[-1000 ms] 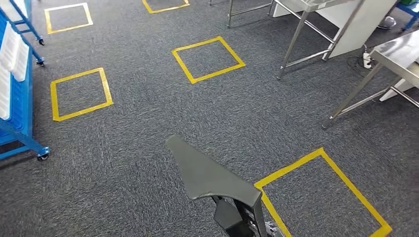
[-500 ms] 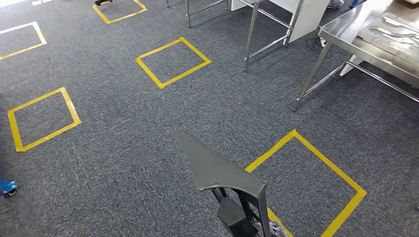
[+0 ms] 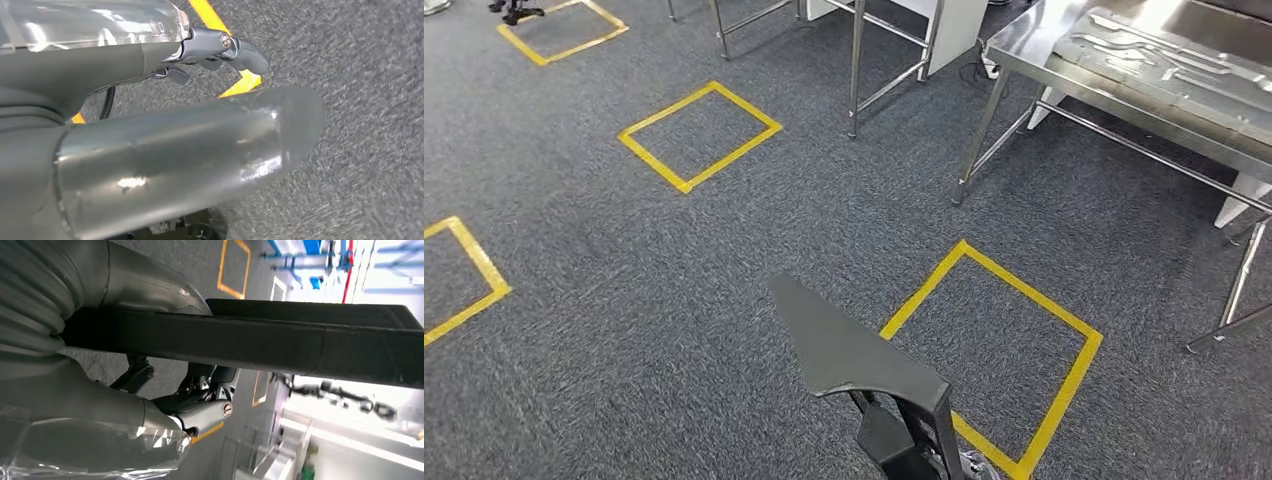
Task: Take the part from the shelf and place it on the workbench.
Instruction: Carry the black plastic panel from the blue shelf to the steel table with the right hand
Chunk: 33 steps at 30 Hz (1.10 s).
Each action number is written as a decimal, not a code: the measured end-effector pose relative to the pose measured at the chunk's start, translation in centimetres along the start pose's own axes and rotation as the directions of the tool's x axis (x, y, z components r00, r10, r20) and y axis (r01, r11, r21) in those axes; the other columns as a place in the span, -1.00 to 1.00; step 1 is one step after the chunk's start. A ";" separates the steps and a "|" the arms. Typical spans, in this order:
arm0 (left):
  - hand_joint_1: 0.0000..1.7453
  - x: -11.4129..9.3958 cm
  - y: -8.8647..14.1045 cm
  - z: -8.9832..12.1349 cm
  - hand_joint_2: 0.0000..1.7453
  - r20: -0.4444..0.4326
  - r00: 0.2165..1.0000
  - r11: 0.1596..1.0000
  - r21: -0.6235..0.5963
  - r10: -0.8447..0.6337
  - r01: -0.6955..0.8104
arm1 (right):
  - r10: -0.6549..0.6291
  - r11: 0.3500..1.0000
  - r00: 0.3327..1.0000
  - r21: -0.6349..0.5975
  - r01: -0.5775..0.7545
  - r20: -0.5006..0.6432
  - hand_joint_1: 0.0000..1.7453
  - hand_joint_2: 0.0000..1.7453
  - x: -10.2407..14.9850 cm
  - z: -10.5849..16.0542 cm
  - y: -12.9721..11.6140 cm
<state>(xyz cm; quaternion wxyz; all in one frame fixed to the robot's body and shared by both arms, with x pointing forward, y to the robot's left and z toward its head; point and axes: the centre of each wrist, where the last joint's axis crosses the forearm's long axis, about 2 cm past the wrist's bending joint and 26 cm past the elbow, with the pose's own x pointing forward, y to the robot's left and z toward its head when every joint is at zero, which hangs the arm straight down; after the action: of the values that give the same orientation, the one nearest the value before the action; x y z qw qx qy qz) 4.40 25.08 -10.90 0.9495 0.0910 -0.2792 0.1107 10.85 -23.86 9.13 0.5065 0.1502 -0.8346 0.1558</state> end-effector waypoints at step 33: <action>-1.00 0.0 -0.2 0.0 -1.00 -0.005 1.000 1.000 -0.008 -0.002 0.002 | 0.026 1.000 0.999 -0.008 -0.026 -0.025 1.00 1.00 0.0 0.1 0.2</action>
<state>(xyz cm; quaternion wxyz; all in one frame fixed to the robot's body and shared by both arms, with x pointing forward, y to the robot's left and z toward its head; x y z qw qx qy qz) 4.43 24.88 -10.88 0.9507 0.0872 -0.2772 0.1086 10.68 -23.77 9.01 0.5155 0.1354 -0.8307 0.1608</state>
